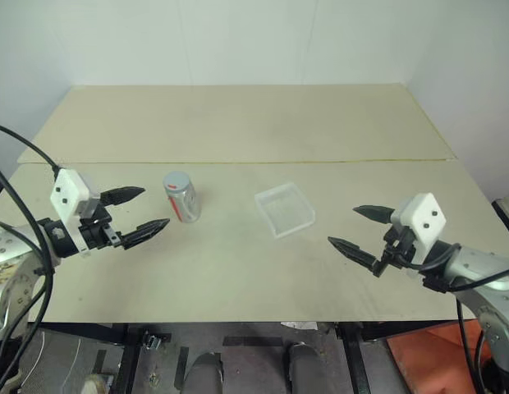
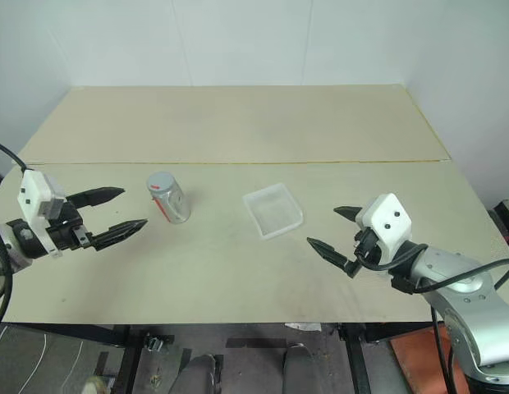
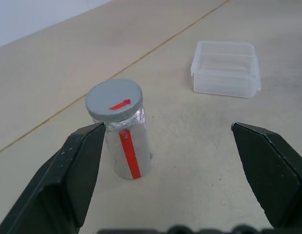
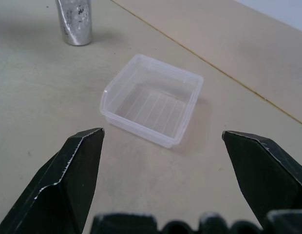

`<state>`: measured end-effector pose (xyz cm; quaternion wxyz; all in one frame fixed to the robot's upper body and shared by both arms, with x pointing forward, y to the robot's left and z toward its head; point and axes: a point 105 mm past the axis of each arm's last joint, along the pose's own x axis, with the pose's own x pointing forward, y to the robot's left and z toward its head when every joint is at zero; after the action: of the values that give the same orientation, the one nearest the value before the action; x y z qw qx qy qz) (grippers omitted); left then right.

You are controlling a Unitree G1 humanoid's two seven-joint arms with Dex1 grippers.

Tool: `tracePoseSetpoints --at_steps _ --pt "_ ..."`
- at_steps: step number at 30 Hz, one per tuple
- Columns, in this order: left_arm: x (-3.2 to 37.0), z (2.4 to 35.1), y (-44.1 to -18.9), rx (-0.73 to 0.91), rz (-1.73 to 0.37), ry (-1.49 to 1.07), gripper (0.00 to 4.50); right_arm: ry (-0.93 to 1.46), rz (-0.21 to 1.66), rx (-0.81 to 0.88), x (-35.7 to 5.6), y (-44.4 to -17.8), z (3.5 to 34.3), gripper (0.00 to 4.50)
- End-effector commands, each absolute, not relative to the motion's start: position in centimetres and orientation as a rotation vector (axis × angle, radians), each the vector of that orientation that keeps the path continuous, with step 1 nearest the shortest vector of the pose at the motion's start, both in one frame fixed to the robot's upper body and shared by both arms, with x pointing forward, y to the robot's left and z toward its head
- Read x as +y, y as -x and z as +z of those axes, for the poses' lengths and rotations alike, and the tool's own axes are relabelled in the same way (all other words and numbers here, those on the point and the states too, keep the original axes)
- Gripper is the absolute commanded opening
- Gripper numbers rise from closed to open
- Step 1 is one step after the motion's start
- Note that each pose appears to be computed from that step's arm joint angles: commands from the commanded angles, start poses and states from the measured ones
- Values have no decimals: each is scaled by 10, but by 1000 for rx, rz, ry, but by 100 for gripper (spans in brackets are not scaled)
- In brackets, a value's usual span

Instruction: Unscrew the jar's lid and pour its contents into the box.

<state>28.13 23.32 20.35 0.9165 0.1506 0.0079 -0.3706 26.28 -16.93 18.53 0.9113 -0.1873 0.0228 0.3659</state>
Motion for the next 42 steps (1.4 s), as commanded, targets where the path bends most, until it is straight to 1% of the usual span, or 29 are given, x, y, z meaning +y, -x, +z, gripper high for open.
tracePoseSetpoints --at_steps 1,6,11,16,20,23,27,32,42 --pt "228 213 -282 -39 -758 -329 449 424 736 8 -170 -262 195 450" --pt "228 210 -282 -37 -739 -320 449 407 761 -21 -163 -261 202 450" --pt "226 199 -280 -22 -693 -270 449 438 783 -28 -162 -265 204 450" --pt "231 180 -292 -20 -554 -177 449 460 853 -59 -154 -265 213 450" --pt "224 177 -298 -46 -503 -119 449 439 937 -103 -149 -258 235 450" --pt "217 168 -308 -45 -474 -75 449 446 982 -92 -148 -257 236 450" --pt "212 156 -325 -38 -437 -84 449 480 1026 -77 -144 -253 234 450" --pt "205 151 -346 -76 -393 -44 449 495 1046 -100 -141 -251 238 450" --pt "190 142 -372 -104 -398 -22 449 514 1055 -107 -141 -249 242 450"
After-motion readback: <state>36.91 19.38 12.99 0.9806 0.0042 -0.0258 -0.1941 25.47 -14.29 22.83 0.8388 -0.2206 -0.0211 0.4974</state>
